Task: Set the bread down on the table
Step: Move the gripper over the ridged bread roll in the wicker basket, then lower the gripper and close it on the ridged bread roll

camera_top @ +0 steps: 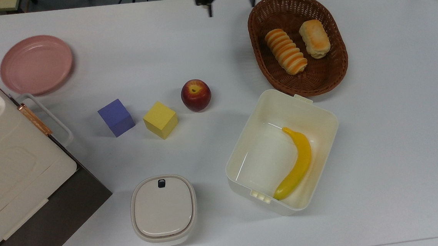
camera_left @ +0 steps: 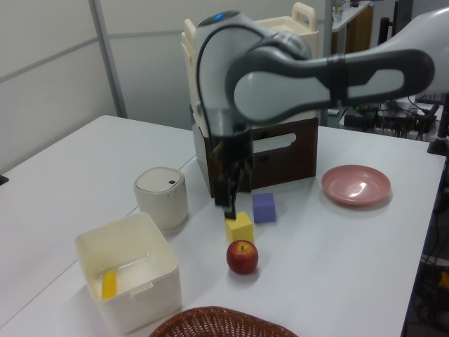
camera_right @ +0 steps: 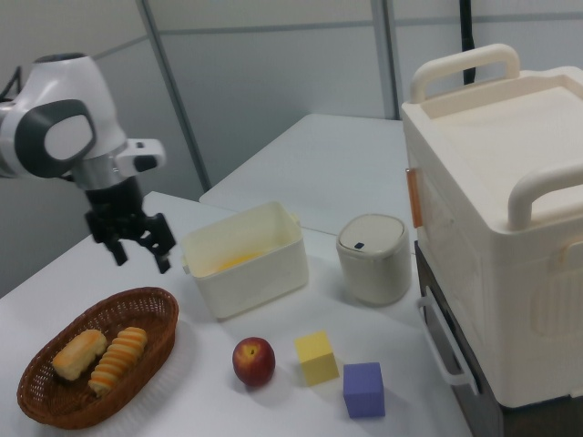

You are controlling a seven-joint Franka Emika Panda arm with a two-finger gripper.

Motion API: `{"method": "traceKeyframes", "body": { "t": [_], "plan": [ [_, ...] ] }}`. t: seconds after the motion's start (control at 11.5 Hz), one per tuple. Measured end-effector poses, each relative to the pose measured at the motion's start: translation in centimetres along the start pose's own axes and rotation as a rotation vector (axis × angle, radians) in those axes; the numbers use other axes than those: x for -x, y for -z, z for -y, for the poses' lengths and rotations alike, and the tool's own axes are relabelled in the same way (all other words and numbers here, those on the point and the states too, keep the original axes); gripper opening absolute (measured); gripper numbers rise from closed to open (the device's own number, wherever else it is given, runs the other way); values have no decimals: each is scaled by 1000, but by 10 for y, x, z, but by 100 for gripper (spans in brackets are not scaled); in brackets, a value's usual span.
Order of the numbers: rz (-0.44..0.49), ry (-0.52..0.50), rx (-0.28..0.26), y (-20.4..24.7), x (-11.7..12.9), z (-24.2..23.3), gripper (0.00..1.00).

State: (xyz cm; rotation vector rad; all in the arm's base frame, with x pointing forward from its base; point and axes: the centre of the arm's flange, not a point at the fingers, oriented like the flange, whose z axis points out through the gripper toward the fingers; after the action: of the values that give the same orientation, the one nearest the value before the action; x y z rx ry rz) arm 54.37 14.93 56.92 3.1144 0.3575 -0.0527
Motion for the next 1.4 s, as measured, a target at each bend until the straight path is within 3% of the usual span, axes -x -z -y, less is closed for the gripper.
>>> {"method": "traceKeyframes", "body": {
  "t": [0.26, 0.61, 1.4],
  "plan": [
    [39, 114, 5, -22, -1, 65, 100],
    [87, 205, 15, -73, 5, 117, 100],
    [163, 210, 17, -230, -23, 173, 100]
  ]
}}
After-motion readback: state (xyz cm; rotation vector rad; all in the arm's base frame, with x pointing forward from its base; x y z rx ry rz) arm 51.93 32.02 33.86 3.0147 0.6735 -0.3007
